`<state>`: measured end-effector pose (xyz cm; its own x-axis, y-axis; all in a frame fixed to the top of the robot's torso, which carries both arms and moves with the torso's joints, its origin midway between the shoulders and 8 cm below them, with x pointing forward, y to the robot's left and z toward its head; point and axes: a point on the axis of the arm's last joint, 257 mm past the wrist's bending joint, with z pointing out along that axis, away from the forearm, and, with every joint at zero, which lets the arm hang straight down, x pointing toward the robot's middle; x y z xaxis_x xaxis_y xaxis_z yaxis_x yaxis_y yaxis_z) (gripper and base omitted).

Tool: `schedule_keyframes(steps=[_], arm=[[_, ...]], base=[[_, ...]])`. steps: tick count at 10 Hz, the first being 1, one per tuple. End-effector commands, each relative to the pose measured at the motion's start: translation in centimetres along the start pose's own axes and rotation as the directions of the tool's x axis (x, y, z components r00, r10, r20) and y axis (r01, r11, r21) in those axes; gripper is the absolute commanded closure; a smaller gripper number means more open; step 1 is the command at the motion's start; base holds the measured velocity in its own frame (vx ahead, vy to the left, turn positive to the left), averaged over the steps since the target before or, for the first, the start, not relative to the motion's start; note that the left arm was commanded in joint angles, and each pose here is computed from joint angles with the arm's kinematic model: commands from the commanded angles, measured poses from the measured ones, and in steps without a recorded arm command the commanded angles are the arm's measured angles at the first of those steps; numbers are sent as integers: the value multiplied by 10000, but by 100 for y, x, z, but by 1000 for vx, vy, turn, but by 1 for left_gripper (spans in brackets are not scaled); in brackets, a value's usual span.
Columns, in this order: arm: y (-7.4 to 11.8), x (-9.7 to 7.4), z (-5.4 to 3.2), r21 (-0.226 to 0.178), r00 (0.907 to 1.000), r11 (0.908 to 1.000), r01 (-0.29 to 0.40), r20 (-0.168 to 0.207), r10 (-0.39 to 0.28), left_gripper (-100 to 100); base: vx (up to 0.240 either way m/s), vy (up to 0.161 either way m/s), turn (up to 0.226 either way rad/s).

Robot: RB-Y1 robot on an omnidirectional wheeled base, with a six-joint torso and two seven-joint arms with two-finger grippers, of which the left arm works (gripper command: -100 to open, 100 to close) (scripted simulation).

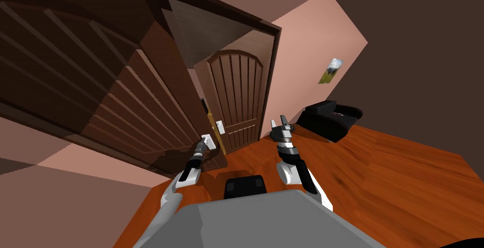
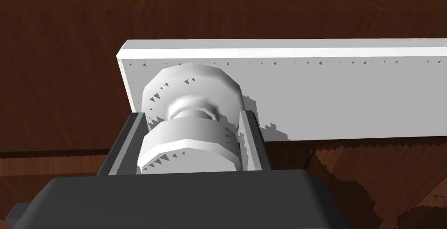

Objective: Pull the door open

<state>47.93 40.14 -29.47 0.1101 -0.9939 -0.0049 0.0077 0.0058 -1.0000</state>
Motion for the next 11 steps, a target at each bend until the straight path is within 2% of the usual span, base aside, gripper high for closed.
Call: schedule_keyframes(steps=[1,3,4,7,11], arm=[[16,11,-9,-29,10000,10000,24,-8,-24,100],[16,11,-9,-29,10000,10000,24,-8,-24,100],[26,28,-71,-55,9997,10000,-17,-240,16,100],[13,71,-142,-32,9983,10000,-21,-577,19,100],[8,167,-289,-54,9925,10000,20,-1224,-27,100]], base=[[-20,-2,5],[-6,-1,3],[-148,105,-164],[-211,102,-153],[-219,123,-154]])
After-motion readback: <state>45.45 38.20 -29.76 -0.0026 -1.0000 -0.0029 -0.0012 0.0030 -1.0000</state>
